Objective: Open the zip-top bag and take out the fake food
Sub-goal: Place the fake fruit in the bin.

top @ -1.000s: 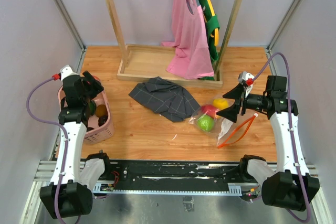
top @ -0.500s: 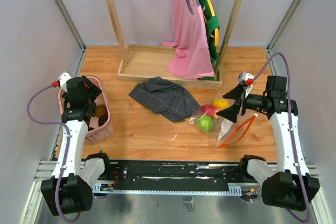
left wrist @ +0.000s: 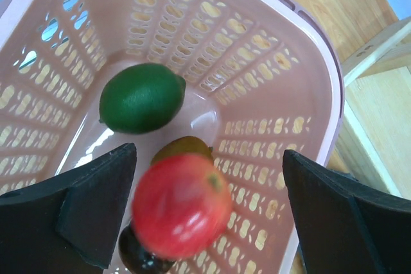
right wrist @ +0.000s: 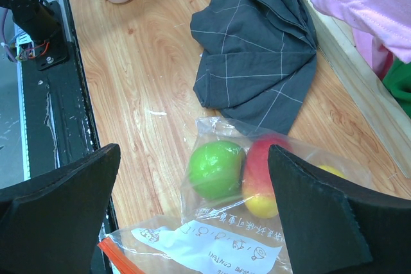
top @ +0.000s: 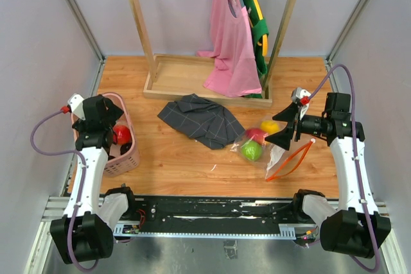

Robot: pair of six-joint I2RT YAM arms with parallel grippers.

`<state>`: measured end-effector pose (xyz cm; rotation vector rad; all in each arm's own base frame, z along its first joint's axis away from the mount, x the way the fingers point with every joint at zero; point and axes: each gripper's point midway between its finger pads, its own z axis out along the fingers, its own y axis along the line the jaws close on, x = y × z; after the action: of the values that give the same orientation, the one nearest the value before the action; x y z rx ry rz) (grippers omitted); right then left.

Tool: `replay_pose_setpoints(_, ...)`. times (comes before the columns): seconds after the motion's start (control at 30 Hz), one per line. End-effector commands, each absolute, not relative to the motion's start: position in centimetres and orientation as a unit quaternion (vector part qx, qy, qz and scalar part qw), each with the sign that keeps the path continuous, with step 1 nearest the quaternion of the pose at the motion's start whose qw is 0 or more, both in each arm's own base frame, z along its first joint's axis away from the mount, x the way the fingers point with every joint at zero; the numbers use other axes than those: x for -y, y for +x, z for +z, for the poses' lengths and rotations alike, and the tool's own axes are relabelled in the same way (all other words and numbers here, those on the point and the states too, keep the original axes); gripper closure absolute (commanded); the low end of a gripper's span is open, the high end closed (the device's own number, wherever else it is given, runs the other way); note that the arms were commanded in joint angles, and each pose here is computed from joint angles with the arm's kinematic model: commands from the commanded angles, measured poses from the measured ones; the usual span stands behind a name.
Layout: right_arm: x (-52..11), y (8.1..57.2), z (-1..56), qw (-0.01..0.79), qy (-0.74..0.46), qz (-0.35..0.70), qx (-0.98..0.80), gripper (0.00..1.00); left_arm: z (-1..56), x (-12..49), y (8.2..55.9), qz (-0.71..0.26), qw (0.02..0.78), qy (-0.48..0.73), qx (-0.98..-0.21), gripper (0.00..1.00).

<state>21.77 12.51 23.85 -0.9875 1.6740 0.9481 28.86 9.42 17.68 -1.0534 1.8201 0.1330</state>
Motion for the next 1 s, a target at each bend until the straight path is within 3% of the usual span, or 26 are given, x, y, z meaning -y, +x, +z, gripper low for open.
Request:
replay_pose_setpoints(0.0, -12.2, 21.8, 24.1, 0.473, -0.402, 0.383, -0.684, 0.02, 19.4, -9.6, 28.6, 0.044, 0.517, -0.444, -0.731, 0.01)
replay_pose_setpoints(0.4, -12.2, 22.1, 23.8, 0.466, -0.396, 0.389, -0.689, 0.02, 26.3, -3.0, 28.7, -0.114, 0.617, -0.279, -0.727, 0.01)
replay_pose_setpoints(0.67, -12.2, 21.9, 24.1, 0.47, -0.39, 0.402, -0.682, 0.02, 28.0, 3.8, 28.4, -0.283, 0.595, -0.184, -0.73, 0.01)
replay_pose_setpoints(0.97, -11.2, 22.5, 24.6, 0.478, -0.333, 0.453, -0.675, 0.02, 28.9, 13.1, 26.8, -0.361, 0.58, -0.077, -0.726, 0.03)
